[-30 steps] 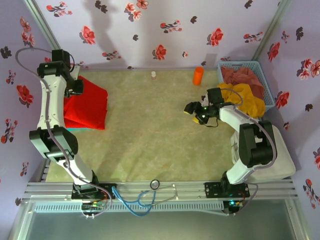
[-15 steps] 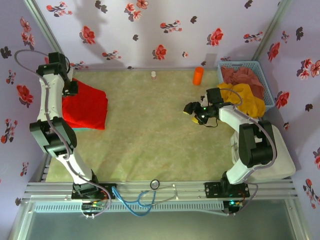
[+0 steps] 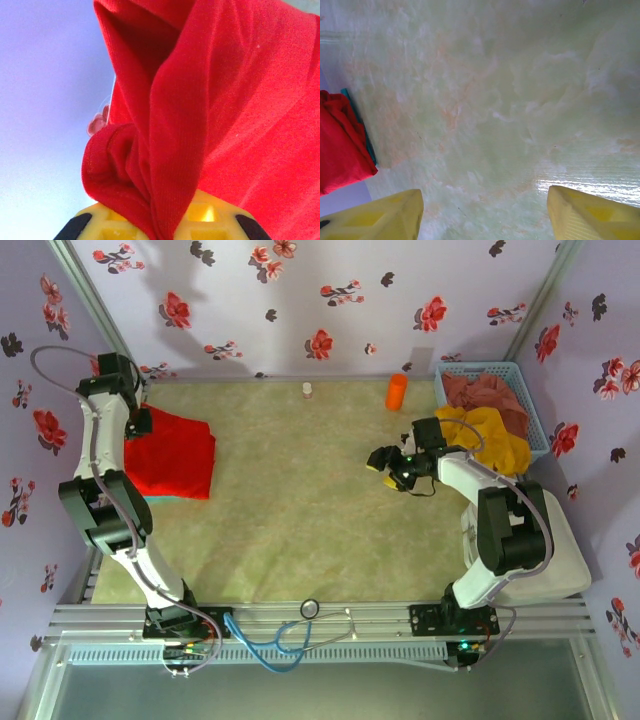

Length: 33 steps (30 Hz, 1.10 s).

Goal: Fold and stack the t-shirts

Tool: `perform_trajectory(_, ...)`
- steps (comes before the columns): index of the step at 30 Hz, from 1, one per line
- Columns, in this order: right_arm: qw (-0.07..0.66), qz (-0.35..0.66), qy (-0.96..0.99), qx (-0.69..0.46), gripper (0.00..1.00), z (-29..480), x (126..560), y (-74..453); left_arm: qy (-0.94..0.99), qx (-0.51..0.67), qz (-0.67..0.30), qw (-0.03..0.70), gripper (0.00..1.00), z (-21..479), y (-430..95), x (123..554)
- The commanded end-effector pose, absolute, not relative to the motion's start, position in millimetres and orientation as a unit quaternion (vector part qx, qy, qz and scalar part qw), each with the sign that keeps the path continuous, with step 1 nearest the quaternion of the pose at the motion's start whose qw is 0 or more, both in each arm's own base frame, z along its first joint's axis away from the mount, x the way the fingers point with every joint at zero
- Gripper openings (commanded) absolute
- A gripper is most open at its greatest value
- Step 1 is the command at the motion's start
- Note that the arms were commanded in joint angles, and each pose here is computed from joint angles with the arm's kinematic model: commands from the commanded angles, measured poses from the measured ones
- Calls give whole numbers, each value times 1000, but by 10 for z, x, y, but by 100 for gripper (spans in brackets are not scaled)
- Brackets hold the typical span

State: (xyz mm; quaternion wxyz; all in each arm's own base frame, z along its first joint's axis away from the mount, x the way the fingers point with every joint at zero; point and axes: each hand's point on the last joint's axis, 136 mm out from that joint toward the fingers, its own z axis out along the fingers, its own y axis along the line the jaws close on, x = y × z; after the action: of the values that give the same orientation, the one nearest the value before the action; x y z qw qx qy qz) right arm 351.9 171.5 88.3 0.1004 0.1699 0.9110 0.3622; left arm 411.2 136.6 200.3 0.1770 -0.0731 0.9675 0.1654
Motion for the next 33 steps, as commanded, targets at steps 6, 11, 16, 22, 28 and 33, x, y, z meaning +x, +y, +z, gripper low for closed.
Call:
perform_trajectory(6,99,358,915,158,66,938,3421,1713,960,-93,202,169,0,1822,1582,4195)
perform_trajectory(11,95,356,916,160,67,893,3387,1710,961,-96,204,158,0,1707,1627,4240)
perform_trajectory(16,93,357,916,160,66,880,3370,1710,961,-102,211,146,0,1621,1672,4266)
perform_trajectory(22,94,354,918,154,67,913,3342,1698,954,-137,242,114,41,1547,1847,4235)
perform_trajectory(28,95,351,919,154,67,922,3329,1686,950,-163,227,142,96,1734,1774,4237)
perform_trajectory(33,102,345,921,149,66,956,3344,1669,948,-151,224,167,100,1993,1604,4238)
